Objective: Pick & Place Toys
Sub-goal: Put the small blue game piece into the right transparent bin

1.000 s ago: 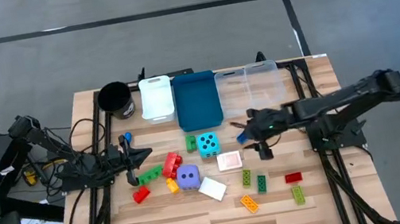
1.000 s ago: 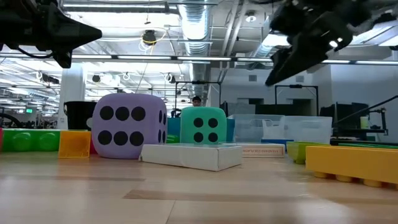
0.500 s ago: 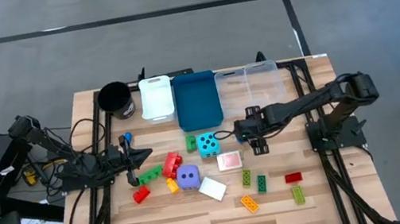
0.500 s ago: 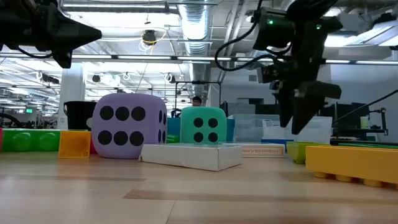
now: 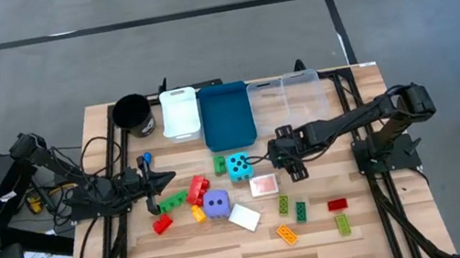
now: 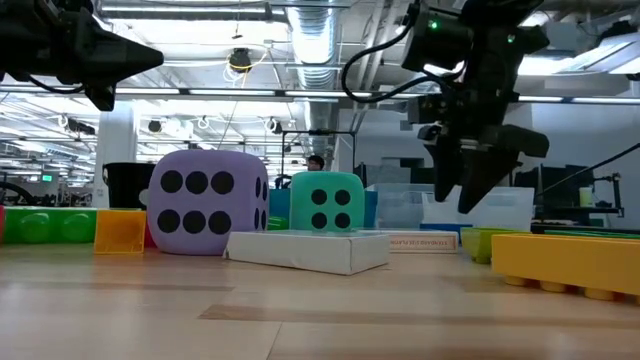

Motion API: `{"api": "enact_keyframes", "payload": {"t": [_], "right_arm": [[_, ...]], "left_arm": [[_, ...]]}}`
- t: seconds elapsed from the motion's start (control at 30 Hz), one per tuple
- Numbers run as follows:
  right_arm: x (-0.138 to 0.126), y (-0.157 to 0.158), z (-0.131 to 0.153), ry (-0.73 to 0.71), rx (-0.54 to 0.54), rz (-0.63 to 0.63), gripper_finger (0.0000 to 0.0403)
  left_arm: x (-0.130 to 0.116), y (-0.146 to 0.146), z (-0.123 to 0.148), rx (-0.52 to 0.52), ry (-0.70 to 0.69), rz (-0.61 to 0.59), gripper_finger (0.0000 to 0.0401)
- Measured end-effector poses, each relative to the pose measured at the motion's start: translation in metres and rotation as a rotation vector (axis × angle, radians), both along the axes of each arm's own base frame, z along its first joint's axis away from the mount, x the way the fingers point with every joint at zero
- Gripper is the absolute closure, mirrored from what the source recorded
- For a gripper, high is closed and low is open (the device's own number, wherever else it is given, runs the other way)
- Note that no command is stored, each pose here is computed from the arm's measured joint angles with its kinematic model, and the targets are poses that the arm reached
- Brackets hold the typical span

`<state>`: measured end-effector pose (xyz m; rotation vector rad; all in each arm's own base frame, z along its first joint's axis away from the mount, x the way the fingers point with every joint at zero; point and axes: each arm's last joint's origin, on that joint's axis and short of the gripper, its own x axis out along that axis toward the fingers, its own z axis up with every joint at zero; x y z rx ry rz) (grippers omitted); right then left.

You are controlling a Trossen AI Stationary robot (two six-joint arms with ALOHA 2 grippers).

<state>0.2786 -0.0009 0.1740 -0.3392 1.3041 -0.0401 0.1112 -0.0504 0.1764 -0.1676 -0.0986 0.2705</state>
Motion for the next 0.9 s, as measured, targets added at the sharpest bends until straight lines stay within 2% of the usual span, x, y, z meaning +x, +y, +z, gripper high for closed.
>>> {"api": "enact_keyframes", "payload": {"t": [0.9], "right_arm": [[0.0,-0.015,0.0,-0.006,0.078,-0.062,0.0132]], "left_arm": [[0.0,0.0,0.0,-0.007,-0.002,-0.001,0.0401]]}}
